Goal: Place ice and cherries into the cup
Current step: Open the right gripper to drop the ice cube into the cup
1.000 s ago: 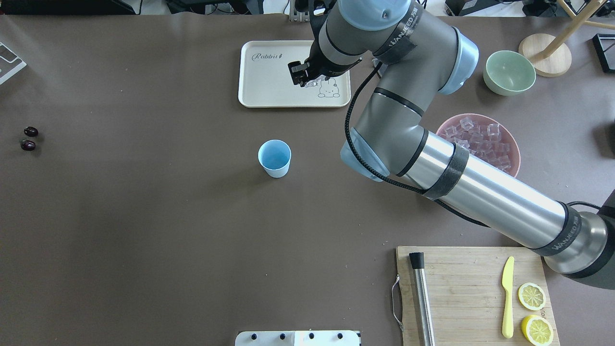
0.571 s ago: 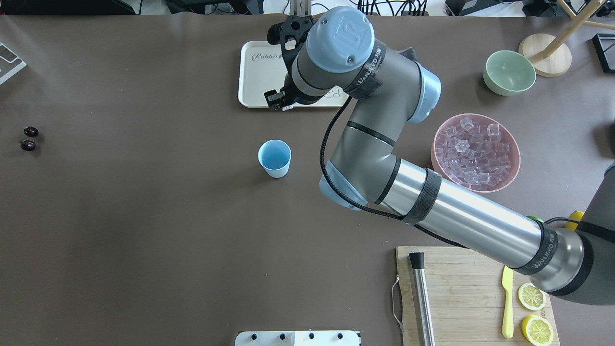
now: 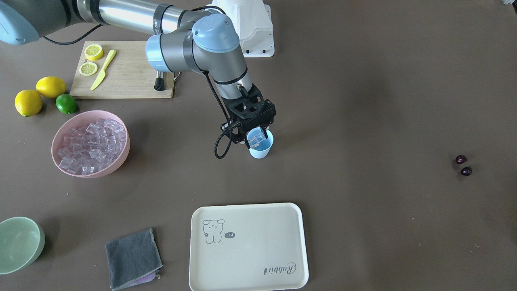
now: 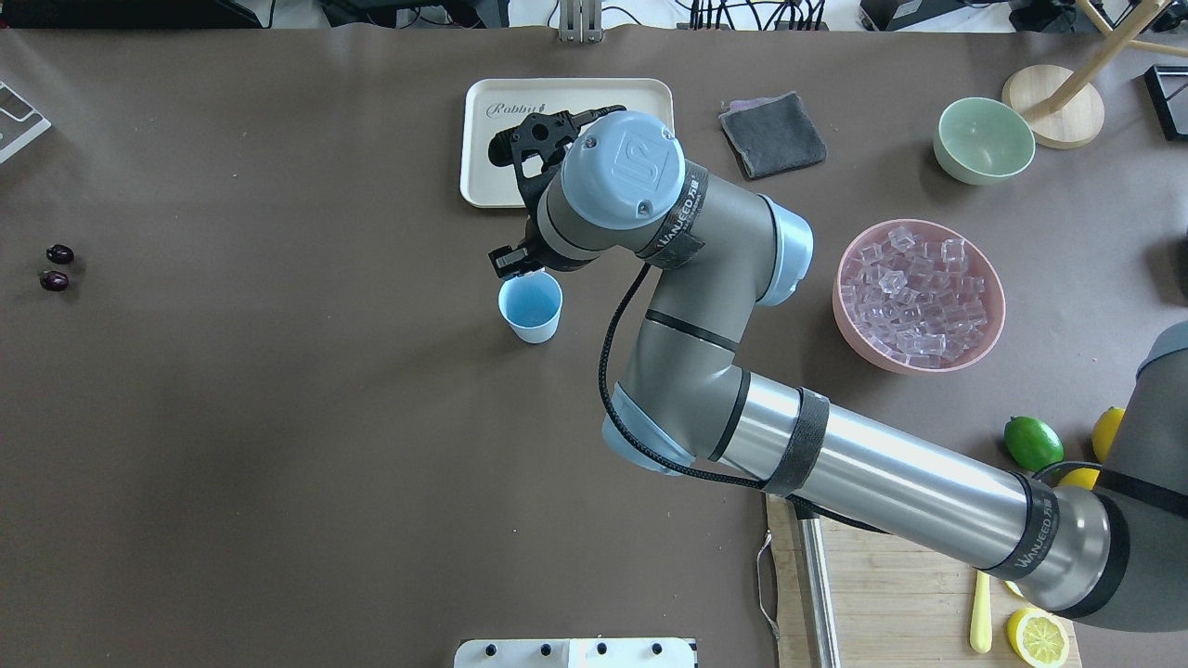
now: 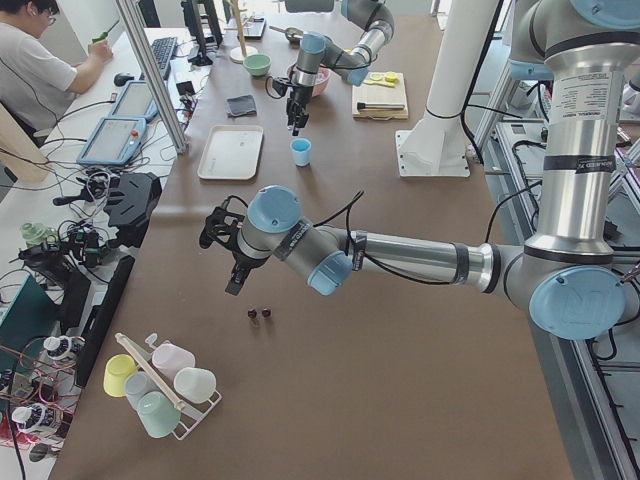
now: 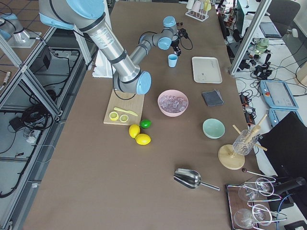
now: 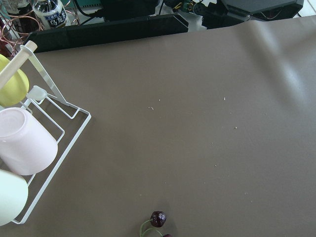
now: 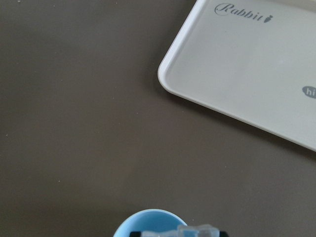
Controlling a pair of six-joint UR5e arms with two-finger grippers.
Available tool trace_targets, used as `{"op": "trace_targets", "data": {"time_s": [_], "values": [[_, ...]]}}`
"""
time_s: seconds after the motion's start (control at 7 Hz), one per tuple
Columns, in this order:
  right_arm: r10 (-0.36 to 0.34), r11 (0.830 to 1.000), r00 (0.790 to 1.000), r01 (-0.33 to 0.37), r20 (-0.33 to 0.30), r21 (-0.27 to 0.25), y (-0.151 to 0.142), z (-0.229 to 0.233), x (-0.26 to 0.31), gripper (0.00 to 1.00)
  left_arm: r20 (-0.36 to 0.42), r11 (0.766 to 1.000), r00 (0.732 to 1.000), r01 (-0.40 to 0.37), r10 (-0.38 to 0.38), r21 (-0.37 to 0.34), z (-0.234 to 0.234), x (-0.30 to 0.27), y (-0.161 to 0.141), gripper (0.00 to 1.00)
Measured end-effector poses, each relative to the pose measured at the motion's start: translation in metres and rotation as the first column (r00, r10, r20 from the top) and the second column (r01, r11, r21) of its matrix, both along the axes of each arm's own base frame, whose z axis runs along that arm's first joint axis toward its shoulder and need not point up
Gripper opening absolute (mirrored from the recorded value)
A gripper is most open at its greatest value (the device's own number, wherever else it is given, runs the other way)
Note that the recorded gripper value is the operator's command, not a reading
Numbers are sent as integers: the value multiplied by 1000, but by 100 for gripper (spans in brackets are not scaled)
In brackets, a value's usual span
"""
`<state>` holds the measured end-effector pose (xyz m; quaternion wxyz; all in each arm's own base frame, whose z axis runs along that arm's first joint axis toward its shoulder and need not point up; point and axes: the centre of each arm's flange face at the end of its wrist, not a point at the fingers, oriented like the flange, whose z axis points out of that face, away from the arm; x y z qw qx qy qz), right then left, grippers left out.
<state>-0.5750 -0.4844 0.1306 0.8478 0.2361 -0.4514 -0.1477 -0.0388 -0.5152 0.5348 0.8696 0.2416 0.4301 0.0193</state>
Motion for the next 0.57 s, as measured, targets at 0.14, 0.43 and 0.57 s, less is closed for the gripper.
{"op": "trace_targets", "data": {"time_s": [0.14,0.43,0.57], "values": [[-12,1000,1000,12,-4,-1,8,5,-7,0,-1,1000,1000,0,0,3,0,0,1,98],[-20,1000,1000,20,-9,1,15,8,-13,87,-3,1000,1000,0,0,12,0,0,2,98],[-20,1000,1000,20,-9,2,16,8,-13,100,-5,1000,1000,-1,1,14,0,0,3,98]]}}
